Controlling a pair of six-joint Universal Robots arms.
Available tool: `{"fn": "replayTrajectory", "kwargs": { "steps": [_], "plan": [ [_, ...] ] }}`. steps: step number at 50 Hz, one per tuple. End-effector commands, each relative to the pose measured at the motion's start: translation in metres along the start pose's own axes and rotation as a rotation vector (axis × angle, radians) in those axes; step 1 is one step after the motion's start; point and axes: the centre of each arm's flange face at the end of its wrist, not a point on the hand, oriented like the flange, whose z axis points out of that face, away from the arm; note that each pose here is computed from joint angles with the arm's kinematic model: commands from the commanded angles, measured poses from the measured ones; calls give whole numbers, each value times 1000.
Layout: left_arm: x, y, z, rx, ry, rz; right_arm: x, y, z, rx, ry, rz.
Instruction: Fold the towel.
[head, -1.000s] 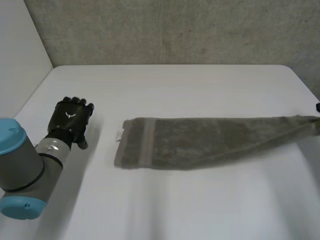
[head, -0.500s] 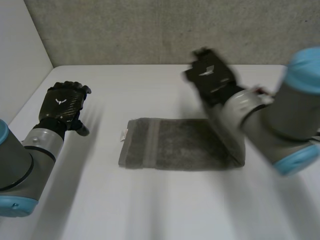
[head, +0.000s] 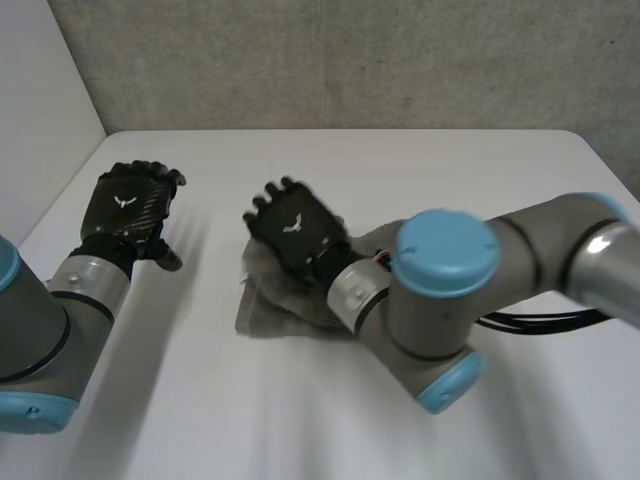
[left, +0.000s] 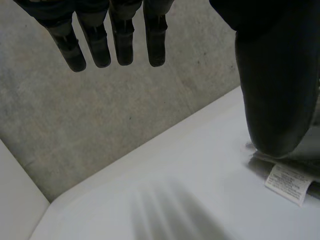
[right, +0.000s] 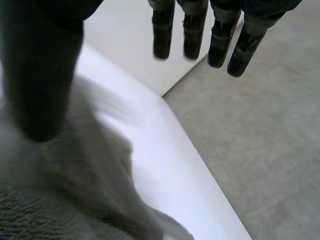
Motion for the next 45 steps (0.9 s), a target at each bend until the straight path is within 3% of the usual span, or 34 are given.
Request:
{"fn": "replayTrajectory", "kwargs": {
  "steps": [1,7,12,17,22,28,45],
  "plan": [
    [13,-14,1,48,39,2,63,-23,-36,18,135,234],
    [34,-32,0,108,100,-16,102,-23,-67,2,247,299],
    [51,-48,1,154,151,-79,128,6,-103,-137,349,345],
    [72,-44,4,125,215,-153,120,35,-124,-307,330,424],
    [92,-29,7,85,258,-154,108,57,-140,-383,281,489],
    [96,-13,11,46,265,-154,89,73,-142,-383,200,488],
    [88,-10,2,23,242,-163,81,108,-128,-401,214,389]
  ]
}}
